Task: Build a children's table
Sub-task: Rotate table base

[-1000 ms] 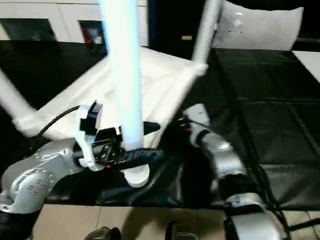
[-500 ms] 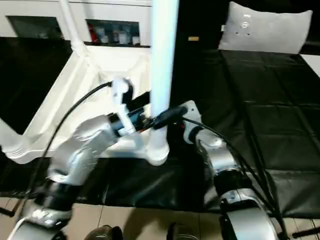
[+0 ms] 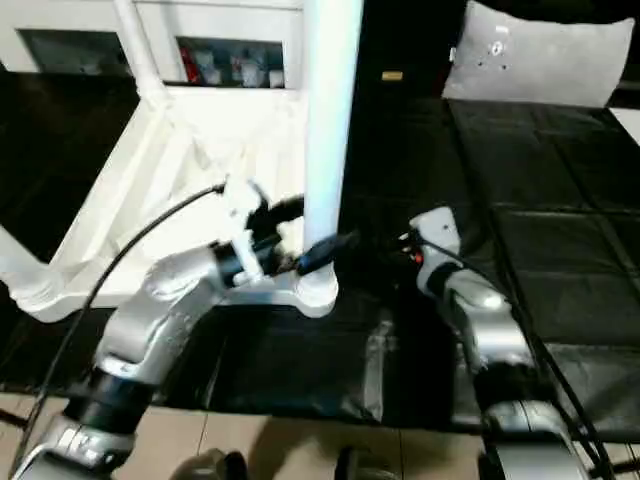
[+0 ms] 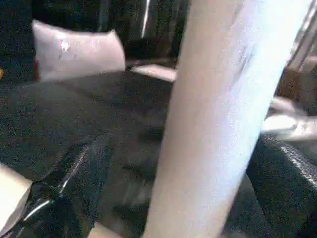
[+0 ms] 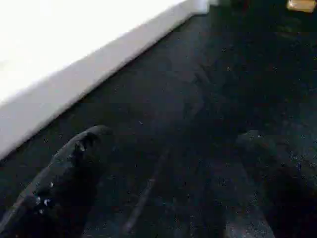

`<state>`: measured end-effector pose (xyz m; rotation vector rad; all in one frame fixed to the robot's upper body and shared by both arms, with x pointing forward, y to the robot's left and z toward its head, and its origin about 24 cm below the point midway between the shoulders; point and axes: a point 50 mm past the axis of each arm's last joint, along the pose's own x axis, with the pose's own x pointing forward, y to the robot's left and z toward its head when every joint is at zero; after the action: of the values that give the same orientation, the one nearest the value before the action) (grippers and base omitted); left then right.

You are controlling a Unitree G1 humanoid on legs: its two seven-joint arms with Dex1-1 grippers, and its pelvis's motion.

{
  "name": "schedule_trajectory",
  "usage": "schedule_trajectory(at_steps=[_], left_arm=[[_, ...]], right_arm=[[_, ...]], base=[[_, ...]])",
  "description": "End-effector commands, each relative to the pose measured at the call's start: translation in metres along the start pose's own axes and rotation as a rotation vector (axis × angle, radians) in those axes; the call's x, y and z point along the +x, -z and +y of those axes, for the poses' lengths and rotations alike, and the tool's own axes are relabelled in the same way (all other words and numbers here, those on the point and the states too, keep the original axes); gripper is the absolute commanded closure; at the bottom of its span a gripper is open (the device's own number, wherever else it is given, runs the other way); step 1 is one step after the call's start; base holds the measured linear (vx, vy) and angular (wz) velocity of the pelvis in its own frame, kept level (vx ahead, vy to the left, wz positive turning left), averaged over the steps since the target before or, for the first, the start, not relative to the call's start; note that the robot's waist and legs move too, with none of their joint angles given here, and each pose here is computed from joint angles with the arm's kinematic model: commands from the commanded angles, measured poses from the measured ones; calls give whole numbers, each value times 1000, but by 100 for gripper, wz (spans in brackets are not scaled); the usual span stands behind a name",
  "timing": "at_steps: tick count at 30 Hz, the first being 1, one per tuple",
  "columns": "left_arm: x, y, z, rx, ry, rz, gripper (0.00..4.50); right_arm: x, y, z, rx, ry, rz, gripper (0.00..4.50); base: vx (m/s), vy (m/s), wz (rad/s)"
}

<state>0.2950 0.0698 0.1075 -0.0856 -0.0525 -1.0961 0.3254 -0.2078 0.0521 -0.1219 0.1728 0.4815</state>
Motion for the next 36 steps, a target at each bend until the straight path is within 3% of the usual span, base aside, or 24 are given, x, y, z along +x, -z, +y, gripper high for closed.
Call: schedule_trajectory(at_steps=[1, 2, 5, 9, 13, 14, 19, 25, 31, 33, 36], left_arm=[[-8, 5, 5, 3, -3, 40, 12], [-13, 7, 6, 21, 19, 57, 12], [-32, 20, 17, 101, 29, 241, 12], [-43, 20, 22, 128, 94, 273, 12], [-56, 20, 29, 121, 162, 359, 12], [-58, 21, 30, 132, 181, 388, 37], [-59, 27, 36, 207, 189, 474, 80], [-56, 28, 37, 186, 210, 468, 135], [-51, 32, 41, 158, 194, 466, 178], [-45, 35, 45, 103, 193, 447, 208], [-44, 35, 46, 103, 210, 456, 230]], right_arm=[[-7, -4, -4, 1, -20, -19, 0], [-11, -6, -3, -6, -35, -26, 0], [-25, -11, -2, -32, -101, -38, 0], [-33, -16, -4, -41, -126, -31, 0], [-48, -22, 6, -52, -321, 1, 0], [-53, -24, 9, -52, -360, 7, 0], [-65, -22, 16, -45, -435, 48, 0], [-74, -24, 18, -44, -473, 72, 0], [-75, -32, 22, -27, -485, 31, 0], [-76, -33, 28, -47, -510, 21, 0], [-77, -33, 30, -69, -511, 11, 0]], base=[[0, 0, 0], [0, 0, 0], [0, 0, 0], [0, 0, 0], [0, 0, 0], [0, 0, 0], [0, 0, 0], [0, 0, 0], [0, 0, 0], [0, 0, 0], [0, 0, 0]])
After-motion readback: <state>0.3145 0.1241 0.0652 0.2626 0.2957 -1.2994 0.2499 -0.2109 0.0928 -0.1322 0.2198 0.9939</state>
